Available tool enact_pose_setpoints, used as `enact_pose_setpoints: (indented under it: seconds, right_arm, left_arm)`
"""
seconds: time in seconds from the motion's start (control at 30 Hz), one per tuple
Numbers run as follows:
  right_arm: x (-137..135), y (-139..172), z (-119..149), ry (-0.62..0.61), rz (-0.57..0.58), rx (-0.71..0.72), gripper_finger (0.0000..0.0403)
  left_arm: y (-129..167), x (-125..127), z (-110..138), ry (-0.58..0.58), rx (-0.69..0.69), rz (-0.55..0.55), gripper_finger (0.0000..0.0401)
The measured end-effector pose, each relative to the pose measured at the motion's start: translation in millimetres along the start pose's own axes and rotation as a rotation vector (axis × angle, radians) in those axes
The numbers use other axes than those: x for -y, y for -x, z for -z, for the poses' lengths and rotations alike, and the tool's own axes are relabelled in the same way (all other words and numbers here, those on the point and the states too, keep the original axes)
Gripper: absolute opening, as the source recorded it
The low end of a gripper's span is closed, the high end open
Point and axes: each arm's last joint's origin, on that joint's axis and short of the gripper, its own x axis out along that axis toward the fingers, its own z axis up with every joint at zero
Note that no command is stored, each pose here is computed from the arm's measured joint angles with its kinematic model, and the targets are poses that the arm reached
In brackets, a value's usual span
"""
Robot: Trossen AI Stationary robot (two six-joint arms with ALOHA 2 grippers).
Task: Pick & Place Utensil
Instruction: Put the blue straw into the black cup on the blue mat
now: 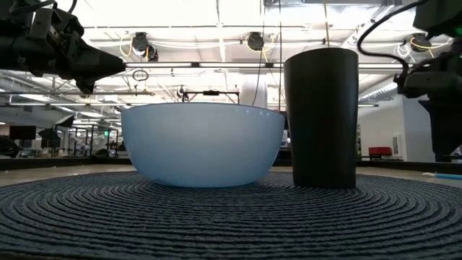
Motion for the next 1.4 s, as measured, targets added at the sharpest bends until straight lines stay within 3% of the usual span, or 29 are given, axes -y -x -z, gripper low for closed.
enact_pose_setpoints:
  seconds: [0.3,0.5,0.63,0.87,1.2,1.4]
  right_arm:
    - [-1,-14,-12,0.123,0.084,-0.127,0.0088]
    - [-1,-18,-22,0.212,0.070,-0.127,0.0103]
    - [1,-18,-23,0.270,0.052,-0.204,0.0118]
    - [-1,-19,-24,0.316,0.020,-0.222,0.0152]
    - [-5,-31,-22,0.369,0.101,-0.270,0.0199]
    - [-6,-36,-21,0.405,0.118,-0.317,0.0204]
  left_arm:
    - [0,0,2,-0.013,-0.023,-0.003,0.0093]
    - [0,0,2,-0.008,-0.023,-0.003,0.0093]
    - [0,0,2,-0.001,-0.023,-0.004,0.0093]
    - [0,0,2,0.002,-0.021,-0.003,0.0093]
    - [0,0,2,0.014,-0.020,-0.004,0.0093]
    - [0,0,2,0.015,-0.021,-0.004,0.0093]
